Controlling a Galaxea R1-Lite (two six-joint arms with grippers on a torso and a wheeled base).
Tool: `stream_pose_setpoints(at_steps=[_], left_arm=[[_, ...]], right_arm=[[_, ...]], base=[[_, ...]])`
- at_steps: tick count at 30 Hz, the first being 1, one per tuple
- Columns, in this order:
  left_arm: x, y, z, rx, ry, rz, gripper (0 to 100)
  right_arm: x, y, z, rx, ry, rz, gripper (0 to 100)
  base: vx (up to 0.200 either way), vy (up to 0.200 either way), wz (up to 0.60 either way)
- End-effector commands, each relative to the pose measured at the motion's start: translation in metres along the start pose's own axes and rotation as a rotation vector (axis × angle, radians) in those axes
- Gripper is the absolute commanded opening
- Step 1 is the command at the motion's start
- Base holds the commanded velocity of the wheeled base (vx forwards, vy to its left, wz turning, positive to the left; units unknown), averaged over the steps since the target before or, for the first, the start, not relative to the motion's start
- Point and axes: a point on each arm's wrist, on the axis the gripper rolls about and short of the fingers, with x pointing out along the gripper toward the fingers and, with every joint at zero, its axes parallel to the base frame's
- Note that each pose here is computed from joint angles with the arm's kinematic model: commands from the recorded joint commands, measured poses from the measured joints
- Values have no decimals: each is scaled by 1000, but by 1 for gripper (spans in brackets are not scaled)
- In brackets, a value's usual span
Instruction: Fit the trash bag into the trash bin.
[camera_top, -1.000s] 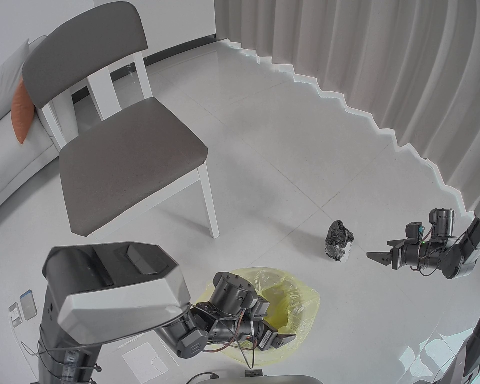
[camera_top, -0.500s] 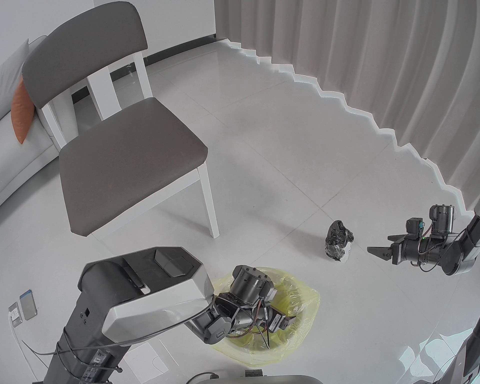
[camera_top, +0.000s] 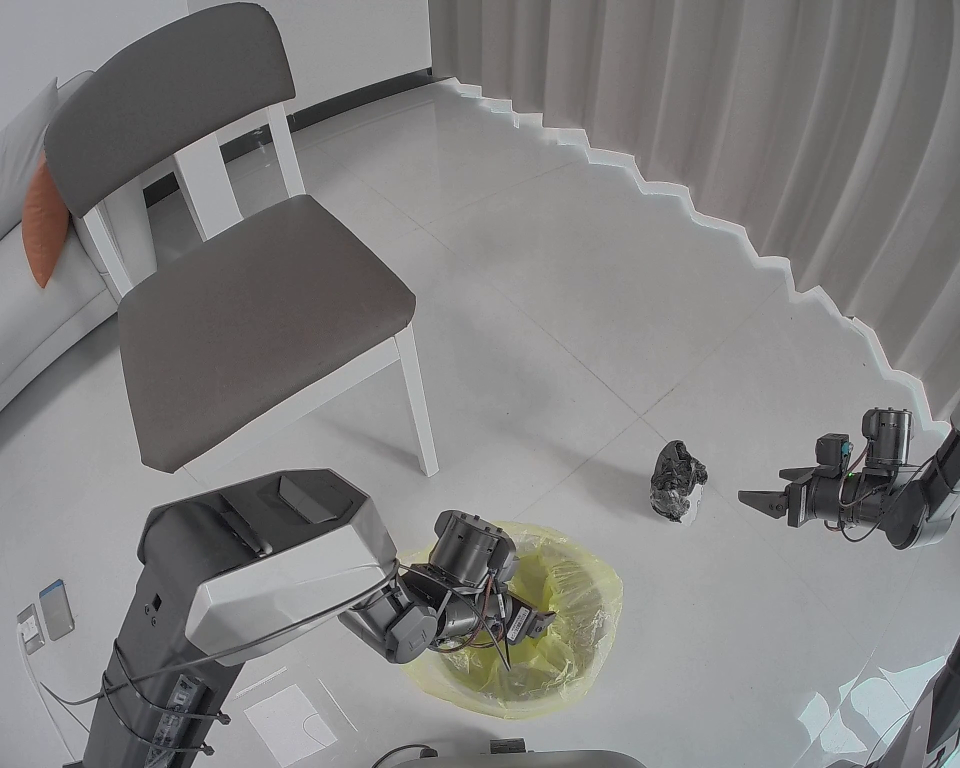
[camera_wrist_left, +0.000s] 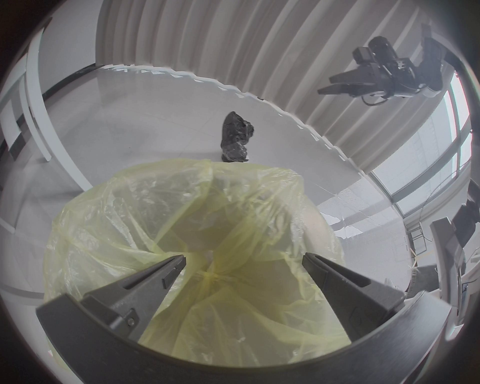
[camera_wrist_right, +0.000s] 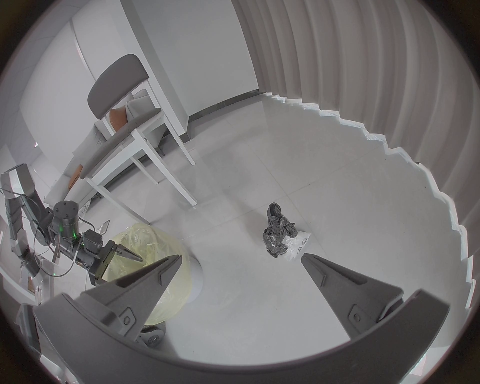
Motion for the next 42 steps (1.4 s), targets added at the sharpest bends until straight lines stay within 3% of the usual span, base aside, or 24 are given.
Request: stream_pose_setpoints(at_steps=[1, 6, 17, 22, 33, 35, 36, 38, 42], left_arm=[[-9, 2, 10, -7, -32, 5, 100], [-13, -8, 9, 0, -26, -19, 100], [10, -66, 3, 86, -34, -127, 100], [13, -88, 3, 72, -35, -177, 100], [20, -120, 25, 66, -91, -236, 100], [20, -120, 25, 66, -91, -236, 100], [15, -134, 26, 49, -74, -267, 100], [16, -141, 22, 53, -64, -278, 100], [31, -139, 13, 60, -46, -250, 100]], right_arm=[[-1, -1, 0, 0, -2, -3, 100], [-2, -1, 0, -1, -3, -6, 100], [-13, -6, 0, 6, -11, -35, 100], [-15, -9, 0, 8, -12, -43, 100], [-21, -9, 4, 5, -26, -54, 100], [-21, -9, 4, 5, -26, -54, 100], [-21, -10, 4, 6, -27, -57, 100], [-20, -11, 3, 8, -26, -58, 100], [-21, -11, 2, 11, -23, -58, 100]], base=[[0, 0, 0], [0, 0, 0], [0, 0, 0], [0, 0, 0], [0, 0, 0], [0, 0, 0], [0, 0, 0], [0, 0, 0], [0, 0, 0]])
